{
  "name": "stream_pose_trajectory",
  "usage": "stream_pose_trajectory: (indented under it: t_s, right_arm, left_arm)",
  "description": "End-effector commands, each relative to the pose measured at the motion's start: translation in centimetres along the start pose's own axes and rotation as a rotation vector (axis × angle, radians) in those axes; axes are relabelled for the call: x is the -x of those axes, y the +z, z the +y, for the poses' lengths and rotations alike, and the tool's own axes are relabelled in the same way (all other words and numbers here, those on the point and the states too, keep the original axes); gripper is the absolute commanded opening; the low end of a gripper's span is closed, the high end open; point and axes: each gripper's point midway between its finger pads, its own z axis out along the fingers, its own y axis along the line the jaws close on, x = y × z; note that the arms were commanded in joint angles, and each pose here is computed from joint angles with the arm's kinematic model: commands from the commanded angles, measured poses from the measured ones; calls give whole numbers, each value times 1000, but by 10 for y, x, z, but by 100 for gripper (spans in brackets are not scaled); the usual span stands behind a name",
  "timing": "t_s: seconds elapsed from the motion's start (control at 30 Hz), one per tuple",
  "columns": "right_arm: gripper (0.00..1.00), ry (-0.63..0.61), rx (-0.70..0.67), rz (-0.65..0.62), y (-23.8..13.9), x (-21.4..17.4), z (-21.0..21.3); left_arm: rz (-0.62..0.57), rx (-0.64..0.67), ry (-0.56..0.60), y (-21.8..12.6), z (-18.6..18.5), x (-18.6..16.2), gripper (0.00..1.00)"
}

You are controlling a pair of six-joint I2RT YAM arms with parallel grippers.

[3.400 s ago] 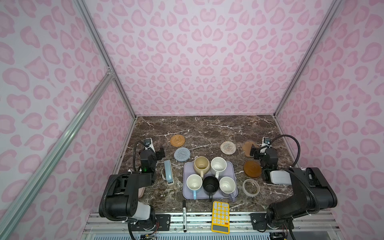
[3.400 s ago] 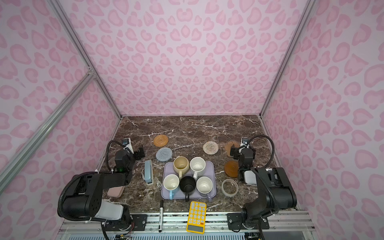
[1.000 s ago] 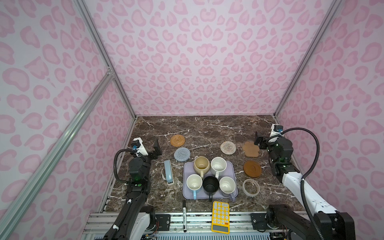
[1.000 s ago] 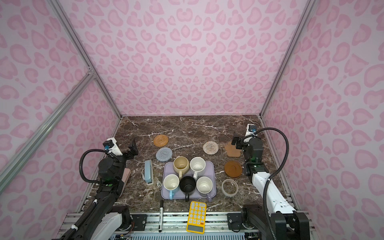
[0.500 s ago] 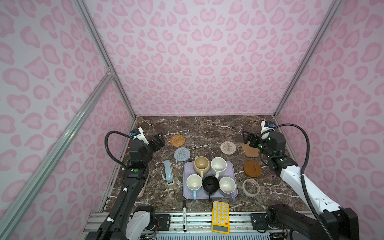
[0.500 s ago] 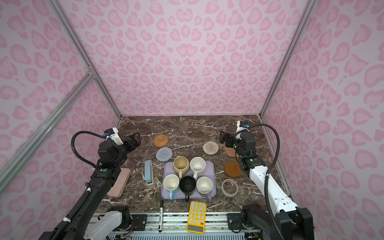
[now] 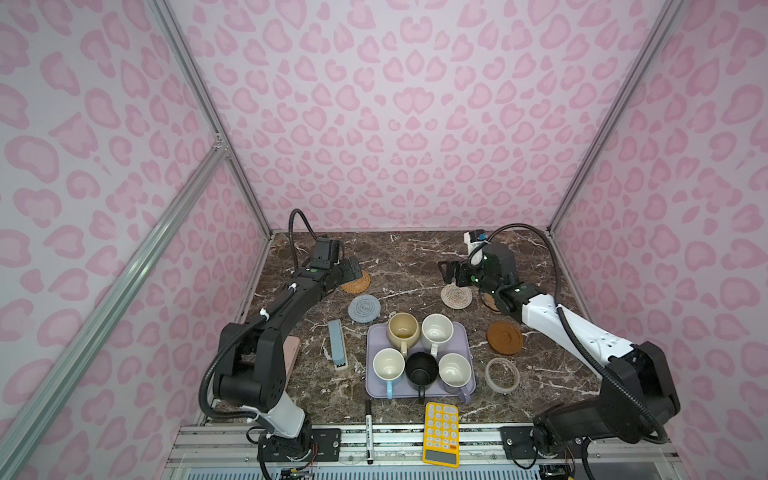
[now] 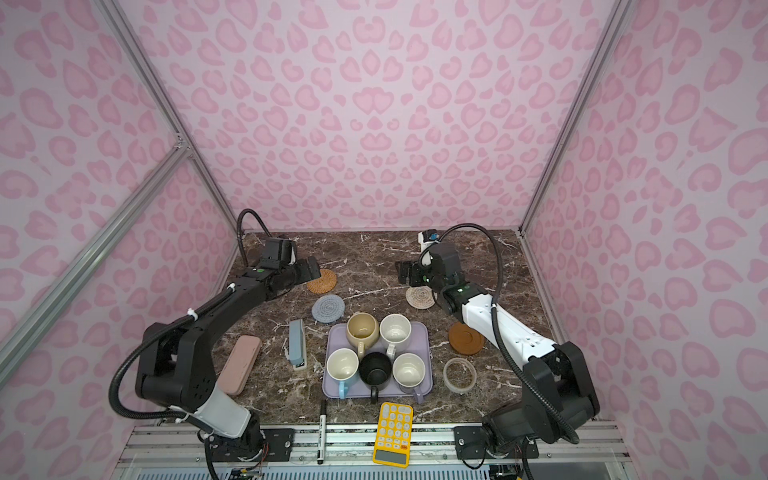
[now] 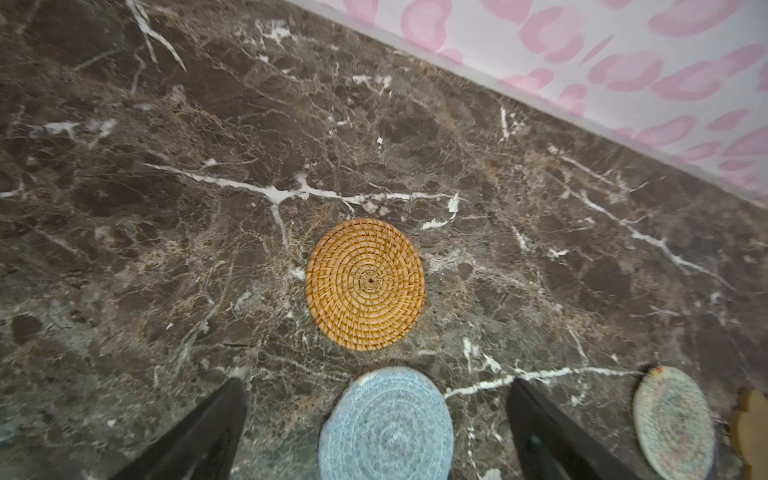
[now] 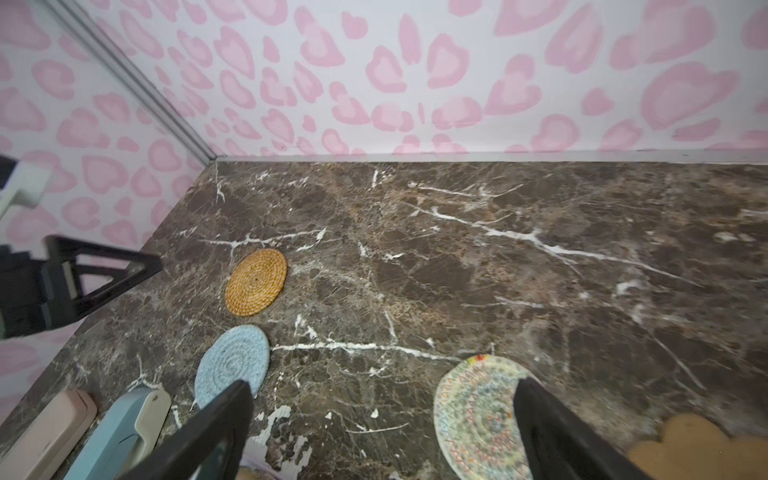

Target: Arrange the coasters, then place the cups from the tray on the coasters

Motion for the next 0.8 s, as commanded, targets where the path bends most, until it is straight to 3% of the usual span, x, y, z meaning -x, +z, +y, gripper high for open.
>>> stream_pose_trajectory:
  t_s: [0.0,0.37,0.5,0.77]
  right_arm:
    - [100,-56,-8,83,20,-17,12]
    - [92,-92,47,218,62,-40,40]
    - [92,-109,52,244,69,-48,48]
    - [89,-139,111,278,79,-59,71]
  left_arm:
    - [82,105,27,24,13,-9,95]
    - [203,173,49,86,17,-28,81]
    - [209,192,30,93,21,-33,73]
    - [257,216,38,102,26,-44,68]
